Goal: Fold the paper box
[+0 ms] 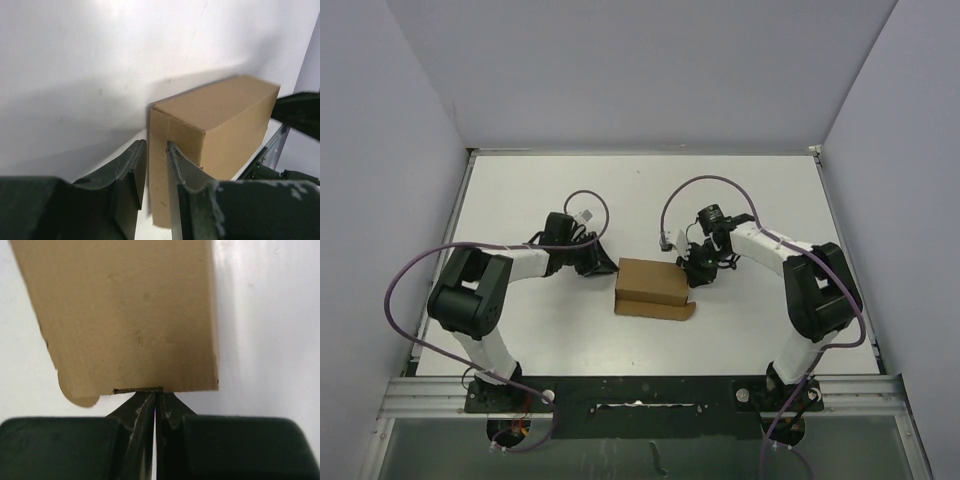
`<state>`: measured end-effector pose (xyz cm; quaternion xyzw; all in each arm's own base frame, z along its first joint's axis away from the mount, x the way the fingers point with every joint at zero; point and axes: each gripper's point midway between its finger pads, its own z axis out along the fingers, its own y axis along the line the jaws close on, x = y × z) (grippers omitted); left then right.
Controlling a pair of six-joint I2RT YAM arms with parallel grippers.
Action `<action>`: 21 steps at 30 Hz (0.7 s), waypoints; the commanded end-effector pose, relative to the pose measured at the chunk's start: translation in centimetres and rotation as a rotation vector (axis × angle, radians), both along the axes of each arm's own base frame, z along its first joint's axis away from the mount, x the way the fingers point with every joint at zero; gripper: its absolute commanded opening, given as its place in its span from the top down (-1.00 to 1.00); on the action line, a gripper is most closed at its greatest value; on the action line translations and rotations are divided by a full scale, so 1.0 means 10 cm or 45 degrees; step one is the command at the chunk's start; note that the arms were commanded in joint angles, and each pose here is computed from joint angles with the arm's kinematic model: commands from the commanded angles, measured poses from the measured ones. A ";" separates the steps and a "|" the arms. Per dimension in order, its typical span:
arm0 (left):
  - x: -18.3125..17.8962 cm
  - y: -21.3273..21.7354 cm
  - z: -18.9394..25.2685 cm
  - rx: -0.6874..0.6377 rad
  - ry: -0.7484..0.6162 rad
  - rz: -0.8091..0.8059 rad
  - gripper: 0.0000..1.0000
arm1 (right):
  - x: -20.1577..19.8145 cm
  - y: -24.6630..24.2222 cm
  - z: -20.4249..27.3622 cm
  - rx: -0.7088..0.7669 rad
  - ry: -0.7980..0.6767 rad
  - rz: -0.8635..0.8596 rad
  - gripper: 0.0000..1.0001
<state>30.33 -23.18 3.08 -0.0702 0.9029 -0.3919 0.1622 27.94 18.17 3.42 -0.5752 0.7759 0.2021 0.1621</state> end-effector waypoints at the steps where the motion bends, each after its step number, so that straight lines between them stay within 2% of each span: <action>1: 0.31 -0.26 0.24 -0.091 -0.119 -0.122 0.55 | -0.21 0.18 0.19 0.114 0.025 0.073 1.00; 10: 0.70 -0.42 0.23 -0.091 -0.084 -0.202 0.50 | -0.55 0.29 0.26 0.171 0.095 0.204 1.00; 13: 0.80 -0.43 0.15 -0.069 -0.050 -0.232 0.43 | -0.66 0.39 0.28 0.185 0.105 0.268 0.99; 18: 1.02 -0.15 0.05 0.002 -0.016 -0.174 0.41 | -0.72 0.42 0.31 0.178 0.114 0.291 0.94; 21: 1.14 0.06 0.23 0.050 -0.090 -0.087 0.34 | -0.74 0.35 0.37 0.198 0.116 0.297 0.91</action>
